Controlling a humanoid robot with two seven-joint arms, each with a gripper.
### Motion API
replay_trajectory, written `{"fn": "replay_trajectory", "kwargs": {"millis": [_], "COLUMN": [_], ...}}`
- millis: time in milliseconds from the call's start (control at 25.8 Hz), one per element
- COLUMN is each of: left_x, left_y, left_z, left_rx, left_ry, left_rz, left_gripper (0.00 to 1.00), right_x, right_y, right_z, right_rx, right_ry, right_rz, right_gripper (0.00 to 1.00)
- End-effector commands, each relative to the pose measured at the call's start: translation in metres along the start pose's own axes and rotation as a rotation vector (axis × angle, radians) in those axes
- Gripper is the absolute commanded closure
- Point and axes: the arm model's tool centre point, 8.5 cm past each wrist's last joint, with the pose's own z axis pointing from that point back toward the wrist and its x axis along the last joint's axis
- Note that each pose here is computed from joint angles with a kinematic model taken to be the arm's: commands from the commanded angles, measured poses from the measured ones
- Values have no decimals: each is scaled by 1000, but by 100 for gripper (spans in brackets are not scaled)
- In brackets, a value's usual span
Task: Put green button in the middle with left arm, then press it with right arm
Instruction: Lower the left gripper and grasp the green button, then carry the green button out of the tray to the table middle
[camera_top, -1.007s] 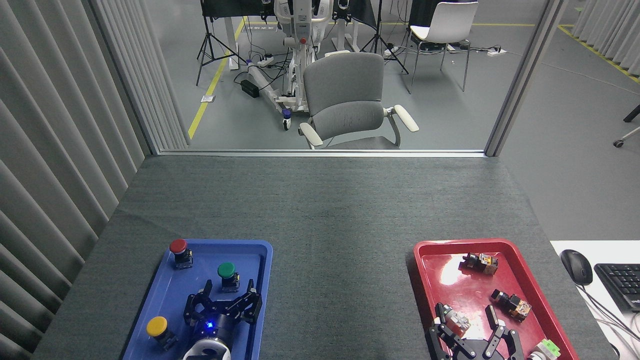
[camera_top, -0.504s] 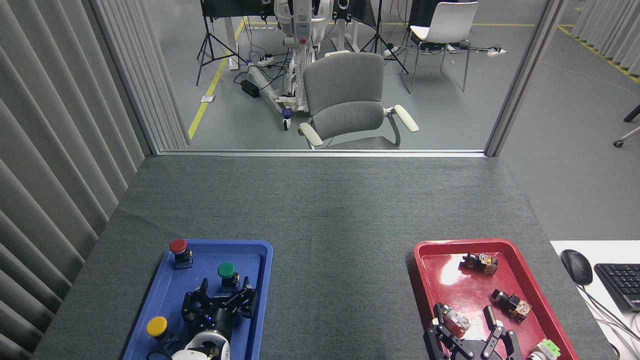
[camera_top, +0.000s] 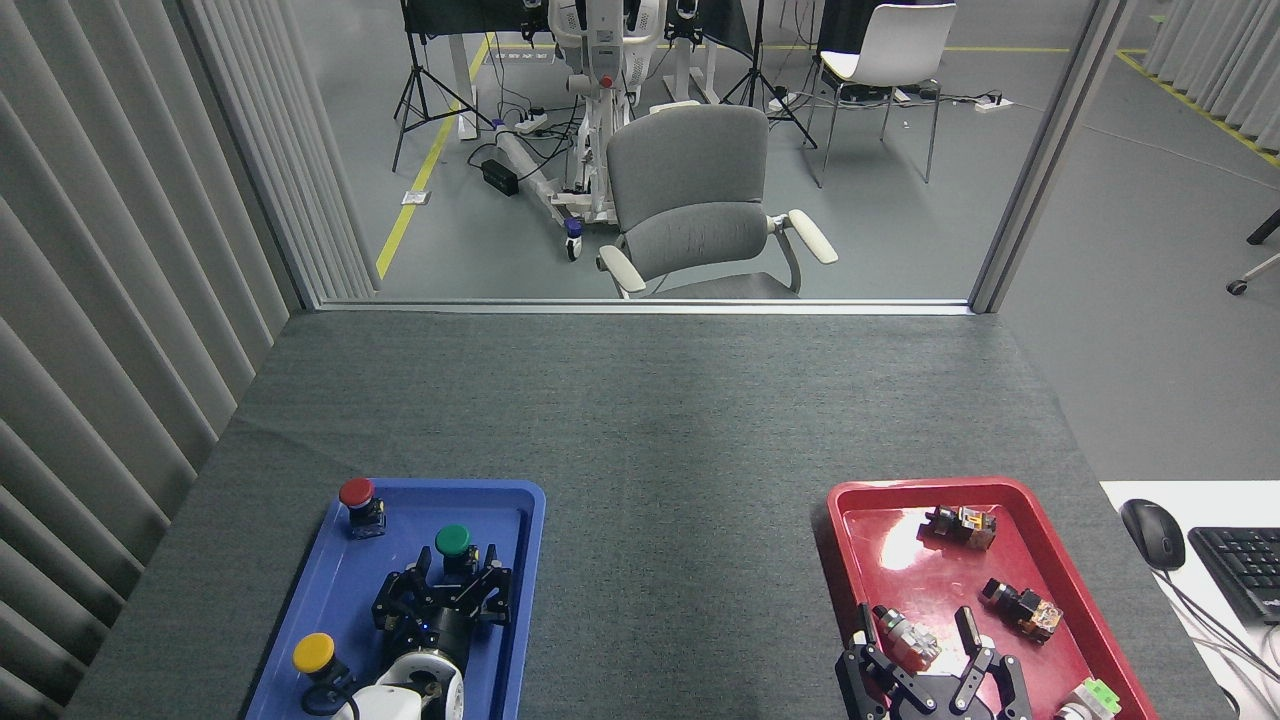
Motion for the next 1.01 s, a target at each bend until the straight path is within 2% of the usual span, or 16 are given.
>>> {"fn": "replay_trajectory", "kwargs": {"millis": [0, 310, 426, 697, 891, 968], "left_x": [-1, 5, 12, 47, 111, 133], "left_y": [1, 4, 7, 32, 19, 9], "left_z": [-1, 5, 8, 24, 49, 61], "left_rx": [1, 57, 72, 185, 150, 127], "left_ry": [-8, -75, -118, -335, -665, -738], "left_rz": [-5, 10, 22, 72, -22, -50], "left_gripper": [38, 72, 82, 85, 86, 86], "right_x": [2, 3, 3, 3, 4, 5], "right_y": [0, 0, 0, -1, -1, -3], "right_z": [0, 0, 0, 0, 0, -1], "right_rx": [0, 0, 0, 0, 0, -3], "right_ry": [-3, -3, -2, -3, -6, -4], "right_rz": [-6, -6, -8, -7, -11, -14], "right_gripper": [1, 1, 1, 1, 1, 1]}}
